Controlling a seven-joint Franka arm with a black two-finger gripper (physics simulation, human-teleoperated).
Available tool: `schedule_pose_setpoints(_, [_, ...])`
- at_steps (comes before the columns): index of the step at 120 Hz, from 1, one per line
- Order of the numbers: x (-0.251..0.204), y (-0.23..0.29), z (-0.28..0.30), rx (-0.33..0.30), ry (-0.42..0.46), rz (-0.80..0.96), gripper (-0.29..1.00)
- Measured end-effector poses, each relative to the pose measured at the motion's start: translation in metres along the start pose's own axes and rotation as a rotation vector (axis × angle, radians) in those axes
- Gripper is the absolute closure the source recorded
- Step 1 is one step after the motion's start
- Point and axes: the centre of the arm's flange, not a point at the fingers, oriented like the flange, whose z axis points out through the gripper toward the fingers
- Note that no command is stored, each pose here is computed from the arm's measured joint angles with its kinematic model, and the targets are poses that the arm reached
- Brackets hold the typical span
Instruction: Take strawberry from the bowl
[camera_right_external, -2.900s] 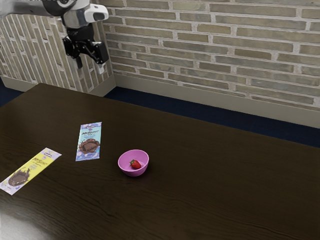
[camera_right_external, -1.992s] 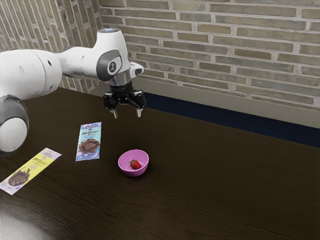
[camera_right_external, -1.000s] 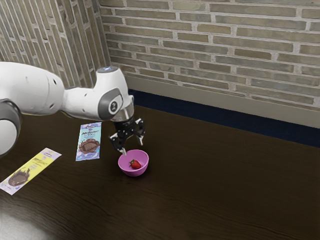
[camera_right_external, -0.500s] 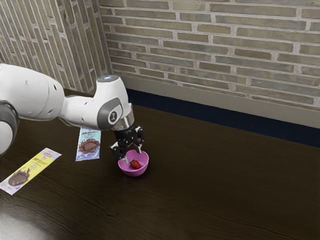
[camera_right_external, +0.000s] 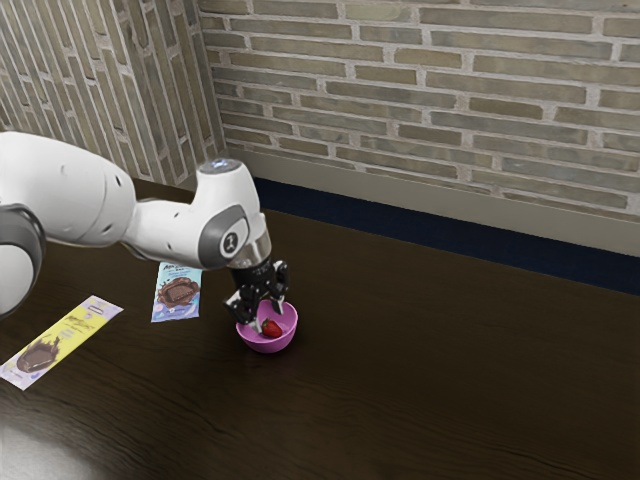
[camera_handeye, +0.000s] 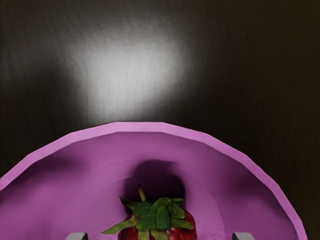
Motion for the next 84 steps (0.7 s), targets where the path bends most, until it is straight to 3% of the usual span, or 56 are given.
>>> schedule_pose_setpoints(84, [0.001,0.002,0.019,0.004,0.008,-0.016,0.35])
